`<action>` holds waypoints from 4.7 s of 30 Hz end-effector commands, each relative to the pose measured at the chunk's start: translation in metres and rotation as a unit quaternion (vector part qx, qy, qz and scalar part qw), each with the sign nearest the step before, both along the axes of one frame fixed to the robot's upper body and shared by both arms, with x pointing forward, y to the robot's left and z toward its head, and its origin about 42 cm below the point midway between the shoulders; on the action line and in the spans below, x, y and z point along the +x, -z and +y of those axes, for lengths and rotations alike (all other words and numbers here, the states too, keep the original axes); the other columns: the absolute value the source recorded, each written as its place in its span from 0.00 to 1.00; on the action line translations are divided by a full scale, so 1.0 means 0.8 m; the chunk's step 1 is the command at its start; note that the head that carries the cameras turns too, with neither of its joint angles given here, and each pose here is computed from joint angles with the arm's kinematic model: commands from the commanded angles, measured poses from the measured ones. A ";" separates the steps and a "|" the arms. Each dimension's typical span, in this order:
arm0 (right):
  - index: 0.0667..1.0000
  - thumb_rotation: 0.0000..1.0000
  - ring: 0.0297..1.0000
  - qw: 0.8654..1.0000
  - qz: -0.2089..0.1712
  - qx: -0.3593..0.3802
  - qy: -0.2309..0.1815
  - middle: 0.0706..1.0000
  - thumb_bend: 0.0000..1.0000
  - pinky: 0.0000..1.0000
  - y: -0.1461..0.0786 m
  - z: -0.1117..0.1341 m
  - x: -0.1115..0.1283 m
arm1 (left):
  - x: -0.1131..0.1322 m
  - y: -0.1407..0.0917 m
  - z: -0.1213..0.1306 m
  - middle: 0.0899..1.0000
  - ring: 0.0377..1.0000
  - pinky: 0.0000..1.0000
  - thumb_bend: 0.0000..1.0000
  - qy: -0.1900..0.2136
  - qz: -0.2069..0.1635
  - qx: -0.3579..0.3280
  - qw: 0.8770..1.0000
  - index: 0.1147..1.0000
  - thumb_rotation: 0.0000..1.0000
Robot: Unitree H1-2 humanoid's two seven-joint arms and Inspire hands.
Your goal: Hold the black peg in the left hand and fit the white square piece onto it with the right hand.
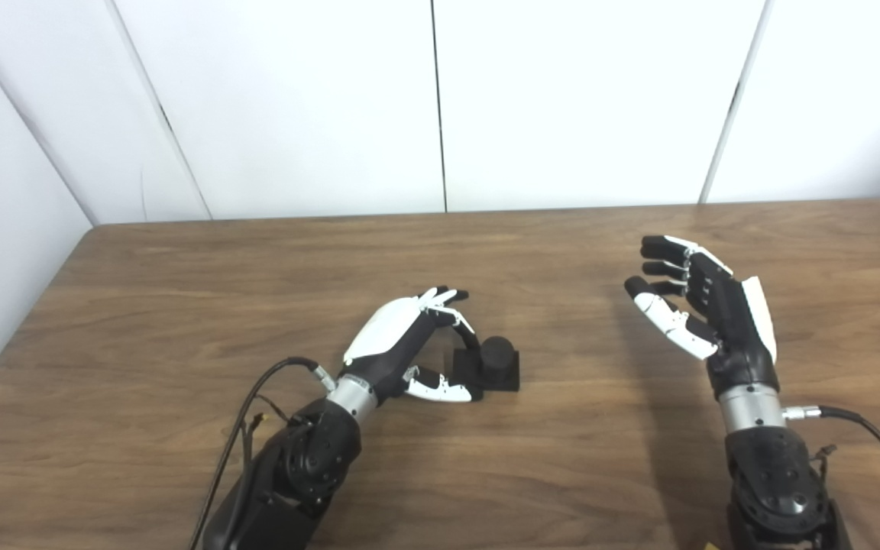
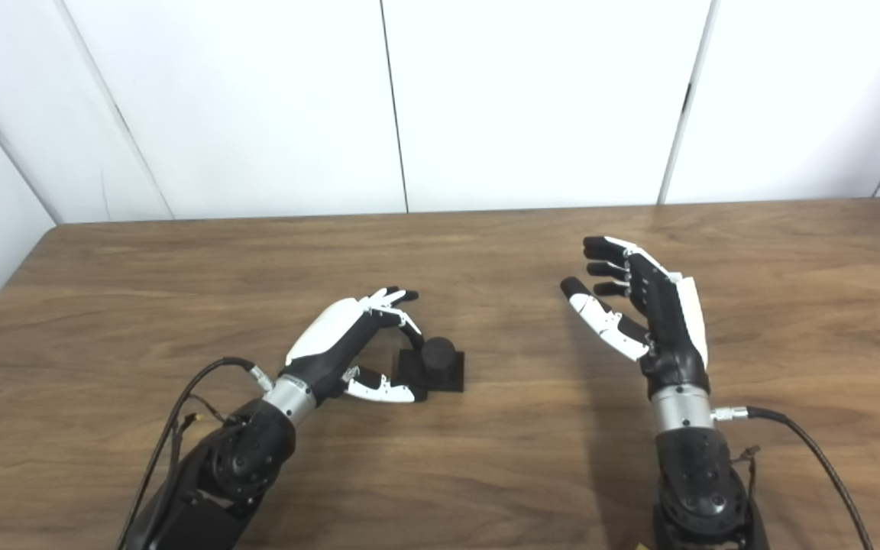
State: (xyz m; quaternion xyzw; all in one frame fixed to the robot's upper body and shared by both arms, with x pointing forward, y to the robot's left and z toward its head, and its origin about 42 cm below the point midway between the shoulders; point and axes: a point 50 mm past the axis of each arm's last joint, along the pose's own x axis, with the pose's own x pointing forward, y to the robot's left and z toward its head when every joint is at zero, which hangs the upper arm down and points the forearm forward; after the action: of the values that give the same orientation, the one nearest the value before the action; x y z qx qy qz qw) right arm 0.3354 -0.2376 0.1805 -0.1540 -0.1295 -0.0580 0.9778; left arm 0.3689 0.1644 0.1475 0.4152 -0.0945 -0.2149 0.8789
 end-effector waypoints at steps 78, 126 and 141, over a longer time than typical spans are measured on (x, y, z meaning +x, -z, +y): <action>0.75 0.38 0.86 0.770 0.075 -0.624 -0.111 0.87 0.82 0.76 -0.271 -0.169 0.091 | 0.014 0.016 0.024 0.92 1.00 1.00 0.52 -0.024 -0.003 0.019 1.000 0.43 0.08; 0.81 0.42 0.90 0.800 0.169 -0.565 -0.115 0.89 0.78 0.78 -0.140 -0.161 0.177 | 0.004 0.018 0.034 0.93 1.00 1.00 0.52 -0.032 0.005 0.023 0.999 0.43 0.08; 0.77 0.39 0.88 0.811 0.166 -0.551 -0.107 0.87 0.75 0.78 -0.114 -0.159 0.177 | 0.002 0.016 0.031 0.93 1.00 1.00 0.52 -0.034 0.004 0.026 0.999 0.43 0.08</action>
State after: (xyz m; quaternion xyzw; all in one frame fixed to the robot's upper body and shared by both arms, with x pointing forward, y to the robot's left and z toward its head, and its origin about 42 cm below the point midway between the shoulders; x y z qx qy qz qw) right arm 0.4690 -0.3672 0.2455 -0.6565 0.0468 0.1779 0.7315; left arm 0.3715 0.1754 0.1375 0.4088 -0.0915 -0.1948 0.8869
